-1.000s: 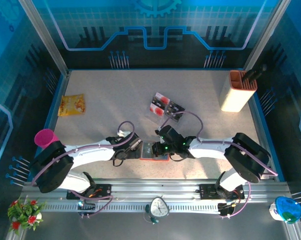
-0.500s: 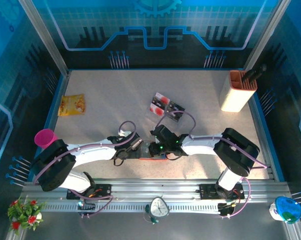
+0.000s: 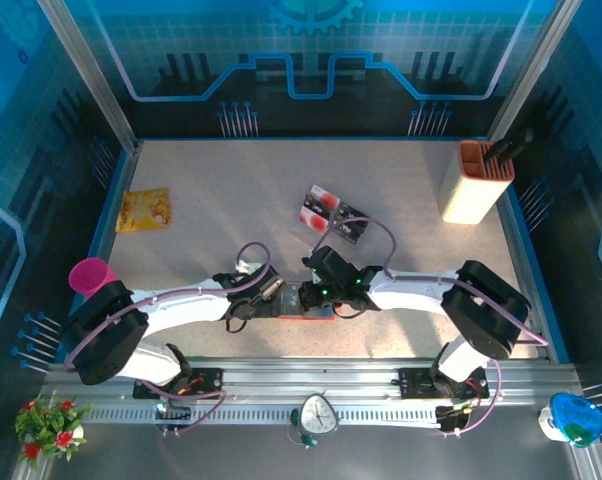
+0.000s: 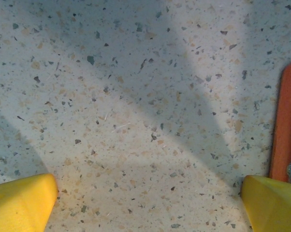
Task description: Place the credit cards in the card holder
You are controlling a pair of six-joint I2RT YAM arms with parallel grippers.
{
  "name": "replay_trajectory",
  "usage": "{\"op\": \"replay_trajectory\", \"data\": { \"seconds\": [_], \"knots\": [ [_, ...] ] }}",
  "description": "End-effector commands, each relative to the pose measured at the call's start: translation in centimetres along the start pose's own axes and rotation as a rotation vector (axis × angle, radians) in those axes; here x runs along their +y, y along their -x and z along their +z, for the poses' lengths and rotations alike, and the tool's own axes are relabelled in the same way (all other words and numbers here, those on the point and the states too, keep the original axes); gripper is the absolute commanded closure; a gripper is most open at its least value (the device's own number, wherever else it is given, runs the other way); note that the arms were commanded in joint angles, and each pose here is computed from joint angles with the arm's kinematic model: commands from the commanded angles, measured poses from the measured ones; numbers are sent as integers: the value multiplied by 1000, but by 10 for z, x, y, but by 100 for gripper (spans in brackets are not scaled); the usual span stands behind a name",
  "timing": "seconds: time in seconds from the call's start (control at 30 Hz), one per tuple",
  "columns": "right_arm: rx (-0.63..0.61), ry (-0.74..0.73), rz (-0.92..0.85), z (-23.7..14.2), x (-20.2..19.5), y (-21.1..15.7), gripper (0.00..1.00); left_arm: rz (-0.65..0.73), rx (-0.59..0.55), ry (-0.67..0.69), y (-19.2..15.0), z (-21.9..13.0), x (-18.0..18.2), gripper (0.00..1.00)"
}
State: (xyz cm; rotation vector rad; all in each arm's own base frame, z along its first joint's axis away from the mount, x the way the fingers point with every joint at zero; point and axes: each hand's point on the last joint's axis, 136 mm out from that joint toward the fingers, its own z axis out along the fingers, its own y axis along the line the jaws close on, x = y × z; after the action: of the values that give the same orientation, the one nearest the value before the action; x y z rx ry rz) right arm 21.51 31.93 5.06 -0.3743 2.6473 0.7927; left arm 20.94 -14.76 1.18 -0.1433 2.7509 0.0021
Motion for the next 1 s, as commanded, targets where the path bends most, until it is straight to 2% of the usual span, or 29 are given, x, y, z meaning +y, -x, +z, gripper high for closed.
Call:
{"op": "replay_trajectory", "data": {
  "seconds": [0.0,0.4,0.97],
  "knots": [
    [14,-59,-30,-8,-8,-8,100,7,4,29,-4,0,11,1],
    [84,-92,-59,12,-10,-25,100,23,40,83,-12,10,18,1],
    [148,-110,-107,27,-2,-34,100,26,48,75,-14,13,15,1]
  ]
}}
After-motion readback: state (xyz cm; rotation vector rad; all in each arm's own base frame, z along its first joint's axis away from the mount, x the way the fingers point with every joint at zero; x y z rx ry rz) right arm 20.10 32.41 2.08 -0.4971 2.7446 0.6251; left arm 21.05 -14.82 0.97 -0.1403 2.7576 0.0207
